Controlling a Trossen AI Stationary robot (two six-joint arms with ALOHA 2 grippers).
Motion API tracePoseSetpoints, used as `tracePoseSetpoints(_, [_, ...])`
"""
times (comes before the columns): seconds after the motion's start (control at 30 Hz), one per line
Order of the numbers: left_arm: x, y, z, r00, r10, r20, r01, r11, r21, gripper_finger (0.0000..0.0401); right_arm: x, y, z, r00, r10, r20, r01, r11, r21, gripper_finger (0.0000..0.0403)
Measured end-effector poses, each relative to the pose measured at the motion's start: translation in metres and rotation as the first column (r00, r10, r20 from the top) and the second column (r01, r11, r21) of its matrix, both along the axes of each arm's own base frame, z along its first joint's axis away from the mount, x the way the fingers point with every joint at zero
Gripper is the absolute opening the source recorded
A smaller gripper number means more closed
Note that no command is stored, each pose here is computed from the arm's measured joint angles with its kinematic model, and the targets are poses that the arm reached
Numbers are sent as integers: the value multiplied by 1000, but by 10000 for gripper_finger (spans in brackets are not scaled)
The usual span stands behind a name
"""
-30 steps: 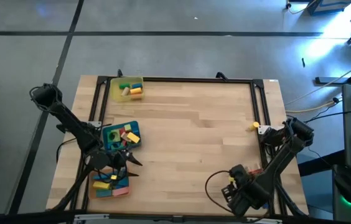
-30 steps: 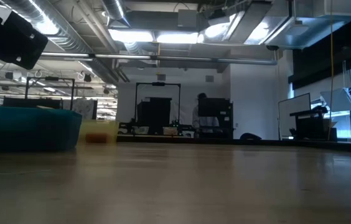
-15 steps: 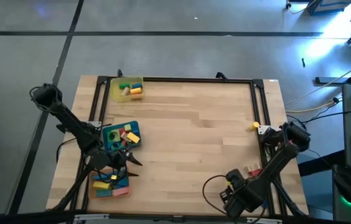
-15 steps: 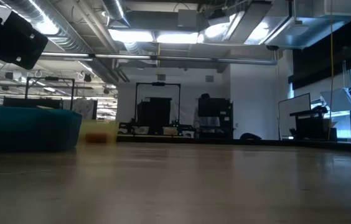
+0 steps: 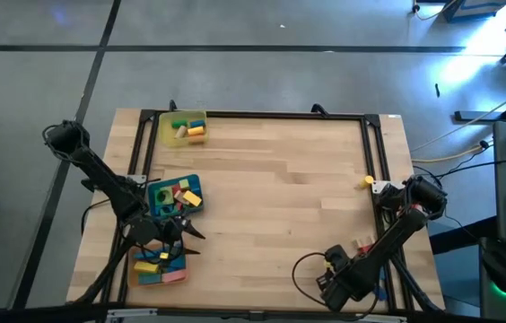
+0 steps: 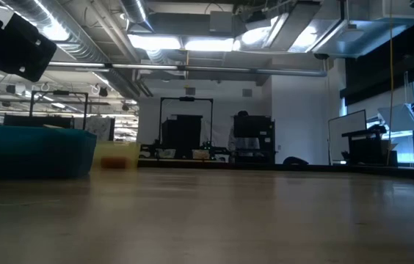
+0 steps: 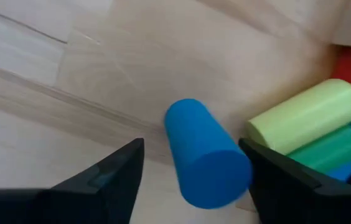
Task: Sort blocks by size
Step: Put the blue cylindrical block into the yellow bin
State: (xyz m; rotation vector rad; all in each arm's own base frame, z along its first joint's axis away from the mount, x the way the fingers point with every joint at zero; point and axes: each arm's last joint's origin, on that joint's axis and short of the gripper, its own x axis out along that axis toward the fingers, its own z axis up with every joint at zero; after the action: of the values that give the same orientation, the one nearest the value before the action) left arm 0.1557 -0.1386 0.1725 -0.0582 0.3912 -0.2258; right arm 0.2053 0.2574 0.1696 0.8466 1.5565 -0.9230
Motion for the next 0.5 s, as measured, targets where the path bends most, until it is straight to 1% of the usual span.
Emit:
tracePoseSetpoints(0.1, [0, 0, 0, 1000, 0, 0, 0, 1000, 1, 208, 0, 0, -4, 1000, 3, 14, -3, 1000, 16, 224])
tracePoseSetpoints(0.27, [0, 0, 0, 1000, 0, 0, 0, 1000, 1, 208, -1, -1, -7, 1000, 12, 10, -12, 1000, 9, 158])
tracePoseSetpoints(0.33, [0, 0, 0, 1000, -1, 1, 1, 1000, 2, 208, -1, -1, -6, 1000, 20, 12, -20, 1000, 12, 137])
tracePoseSetpoints(0.43, [0, 0, 0, 1000, -1, 1, 1, 1000, 3, 208, 0, -1, -6, 999, 36, 23, -37, 999, 13, 136])
tracePoseSetpoints(0.5, [0, 0, 0, 1000, -1, 1, 1, 1000, 3, 208, 2, 0, -6, 997, 46, 68, -47, 999, 10, 136])
